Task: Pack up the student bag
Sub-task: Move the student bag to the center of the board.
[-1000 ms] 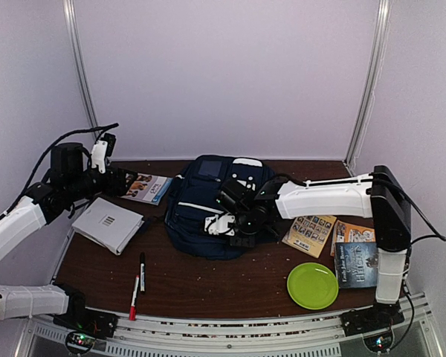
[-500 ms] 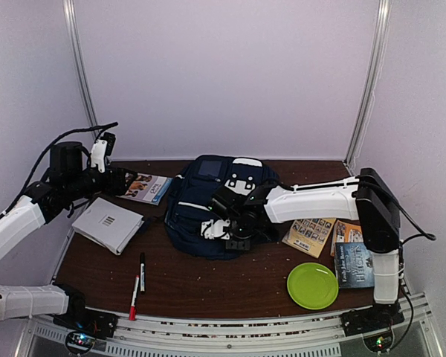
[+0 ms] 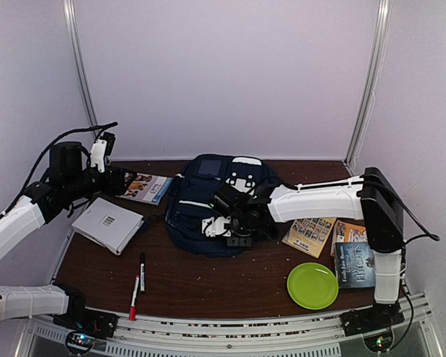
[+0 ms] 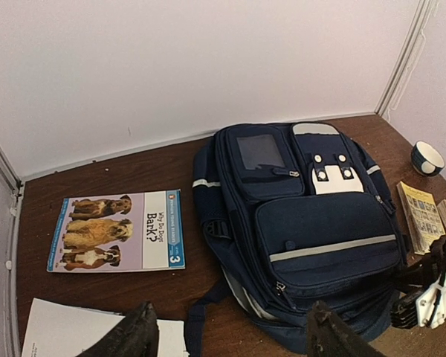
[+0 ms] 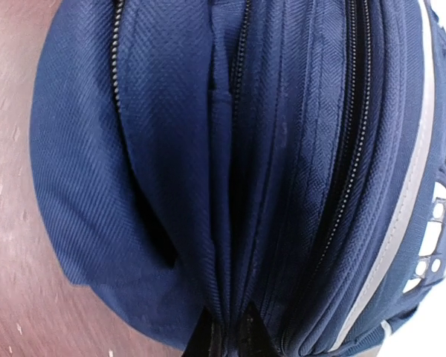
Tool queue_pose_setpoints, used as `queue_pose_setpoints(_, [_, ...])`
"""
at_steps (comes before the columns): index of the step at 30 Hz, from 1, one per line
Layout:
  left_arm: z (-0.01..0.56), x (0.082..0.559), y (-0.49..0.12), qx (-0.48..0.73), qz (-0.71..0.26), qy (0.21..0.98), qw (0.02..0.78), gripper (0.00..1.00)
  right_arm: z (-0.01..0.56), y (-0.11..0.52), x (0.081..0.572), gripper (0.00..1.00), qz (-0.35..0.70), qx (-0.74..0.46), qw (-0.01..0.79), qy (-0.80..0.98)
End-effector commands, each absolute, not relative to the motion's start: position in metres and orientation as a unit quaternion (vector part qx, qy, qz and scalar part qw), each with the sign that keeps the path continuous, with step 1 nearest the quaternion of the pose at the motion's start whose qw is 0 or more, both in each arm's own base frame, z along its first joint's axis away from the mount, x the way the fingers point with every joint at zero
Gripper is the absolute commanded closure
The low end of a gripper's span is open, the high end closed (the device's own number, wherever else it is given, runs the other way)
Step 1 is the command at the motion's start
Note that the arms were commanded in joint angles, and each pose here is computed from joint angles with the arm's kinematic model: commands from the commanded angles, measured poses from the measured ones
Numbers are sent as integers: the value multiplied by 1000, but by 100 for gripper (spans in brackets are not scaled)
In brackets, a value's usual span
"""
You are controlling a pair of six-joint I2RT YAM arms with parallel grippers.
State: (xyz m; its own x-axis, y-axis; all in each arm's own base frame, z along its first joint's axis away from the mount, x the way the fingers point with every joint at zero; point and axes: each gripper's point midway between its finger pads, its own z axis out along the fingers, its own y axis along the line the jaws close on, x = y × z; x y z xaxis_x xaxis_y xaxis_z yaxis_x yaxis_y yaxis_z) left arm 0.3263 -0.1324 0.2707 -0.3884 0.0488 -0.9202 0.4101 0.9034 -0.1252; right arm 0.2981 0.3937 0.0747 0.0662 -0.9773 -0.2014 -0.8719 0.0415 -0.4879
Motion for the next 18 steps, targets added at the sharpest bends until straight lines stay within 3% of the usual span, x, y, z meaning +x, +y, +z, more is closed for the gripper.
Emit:
queue_pose_setpoints(1, [291,328,-135,141,-182,800,554,31,115,391,274,100,-87,-714,292,630])
queue_pose_setpoints(18, [277,334,-139,146,-183,817,528,37,132,363,183,100,35,-765,257,589])
